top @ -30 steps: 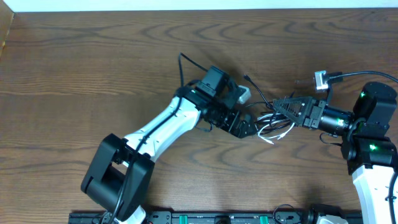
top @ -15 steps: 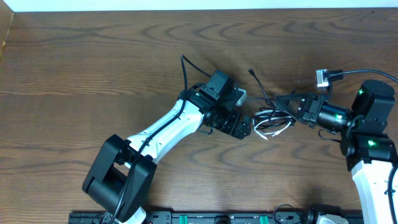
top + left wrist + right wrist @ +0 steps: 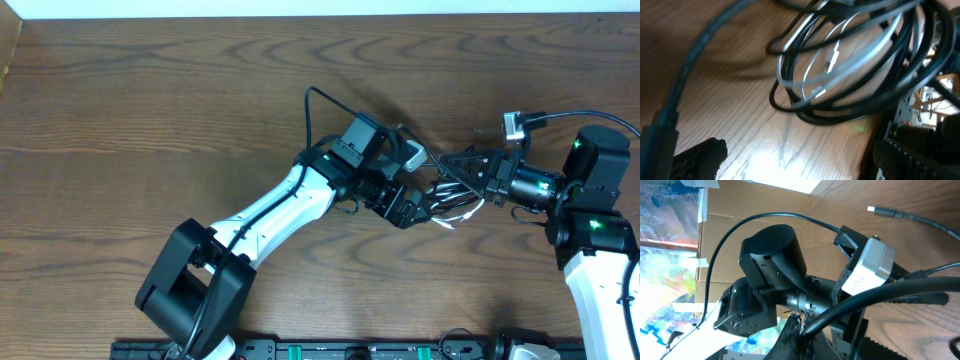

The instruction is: Untangle cables

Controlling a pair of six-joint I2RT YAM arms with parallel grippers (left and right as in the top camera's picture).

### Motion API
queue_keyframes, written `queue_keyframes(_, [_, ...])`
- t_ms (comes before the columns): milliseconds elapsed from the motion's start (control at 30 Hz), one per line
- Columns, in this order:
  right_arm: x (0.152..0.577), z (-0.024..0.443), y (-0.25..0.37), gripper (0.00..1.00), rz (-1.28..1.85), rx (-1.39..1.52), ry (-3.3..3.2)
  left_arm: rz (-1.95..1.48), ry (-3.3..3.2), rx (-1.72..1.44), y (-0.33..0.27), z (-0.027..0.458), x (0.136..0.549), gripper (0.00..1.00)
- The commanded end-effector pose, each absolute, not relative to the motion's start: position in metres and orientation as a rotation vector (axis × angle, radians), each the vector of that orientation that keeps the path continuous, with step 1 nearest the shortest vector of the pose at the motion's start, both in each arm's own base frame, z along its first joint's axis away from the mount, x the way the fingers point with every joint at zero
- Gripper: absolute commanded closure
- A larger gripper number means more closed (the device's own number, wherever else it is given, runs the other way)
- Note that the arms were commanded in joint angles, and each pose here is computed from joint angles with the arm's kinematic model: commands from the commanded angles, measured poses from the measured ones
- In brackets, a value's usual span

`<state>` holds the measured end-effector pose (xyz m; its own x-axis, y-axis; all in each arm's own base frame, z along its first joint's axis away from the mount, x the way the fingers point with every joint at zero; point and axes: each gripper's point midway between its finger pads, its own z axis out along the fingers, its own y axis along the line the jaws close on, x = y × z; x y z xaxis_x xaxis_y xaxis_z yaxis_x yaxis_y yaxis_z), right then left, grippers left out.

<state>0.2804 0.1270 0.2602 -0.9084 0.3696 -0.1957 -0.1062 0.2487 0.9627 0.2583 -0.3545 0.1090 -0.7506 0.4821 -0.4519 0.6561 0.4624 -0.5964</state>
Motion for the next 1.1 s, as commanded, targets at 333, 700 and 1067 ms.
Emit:
queue_keyframes(333, [0.278,0.275,0.129,0.99,1.770,0.219,2.116,-0.924,2.570,0.660,-0.360,0.099,0.286,0.28])
queue_keyframes(700, [0.276,0.276,0.130,0.99,1.788,0.204,2.116,-0.927,2.574,0.648,-0.360,0.100,0.286,0.47])
queue_keyframes(1067, [0.275,0.276,0.132,0.99,1.789,0.195,2.118,-0.949,2.581,0.629,-0.361,0.101,0.285,0.13])
